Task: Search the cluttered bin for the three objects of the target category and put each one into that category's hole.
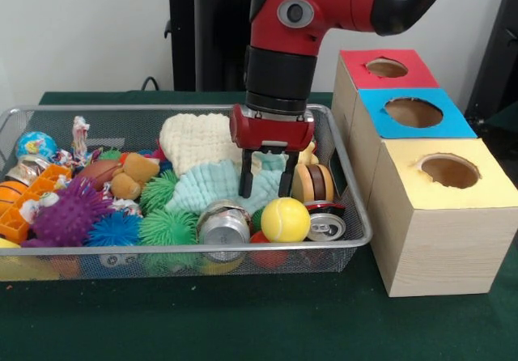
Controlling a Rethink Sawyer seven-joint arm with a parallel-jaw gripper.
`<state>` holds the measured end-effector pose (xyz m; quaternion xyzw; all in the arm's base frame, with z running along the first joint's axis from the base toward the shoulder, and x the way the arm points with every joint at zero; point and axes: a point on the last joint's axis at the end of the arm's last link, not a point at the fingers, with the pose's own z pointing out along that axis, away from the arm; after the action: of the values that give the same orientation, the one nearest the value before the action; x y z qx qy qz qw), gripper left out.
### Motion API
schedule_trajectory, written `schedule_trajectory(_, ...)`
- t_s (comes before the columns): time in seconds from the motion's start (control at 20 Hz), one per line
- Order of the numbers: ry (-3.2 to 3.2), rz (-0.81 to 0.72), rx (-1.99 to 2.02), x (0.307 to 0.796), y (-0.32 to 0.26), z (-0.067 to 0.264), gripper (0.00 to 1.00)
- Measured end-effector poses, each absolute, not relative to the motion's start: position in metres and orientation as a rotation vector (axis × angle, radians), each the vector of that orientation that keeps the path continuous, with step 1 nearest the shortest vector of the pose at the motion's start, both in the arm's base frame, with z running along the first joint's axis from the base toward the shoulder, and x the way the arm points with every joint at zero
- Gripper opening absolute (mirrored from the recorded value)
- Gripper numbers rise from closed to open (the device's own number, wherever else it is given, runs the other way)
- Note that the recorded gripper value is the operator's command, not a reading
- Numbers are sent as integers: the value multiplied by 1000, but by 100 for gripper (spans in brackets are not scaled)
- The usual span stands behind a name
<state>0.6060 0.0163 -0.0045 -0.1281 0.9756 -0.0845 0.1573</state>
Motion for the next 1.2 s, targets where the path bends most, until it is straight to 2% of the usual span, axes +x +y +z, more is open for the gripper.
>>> schedule_trajectory(0.6,2790,-251,-459,598,46,-3,100)
schedule_trajectory(1.2,2787,-249,-473,597,52,-3,100)
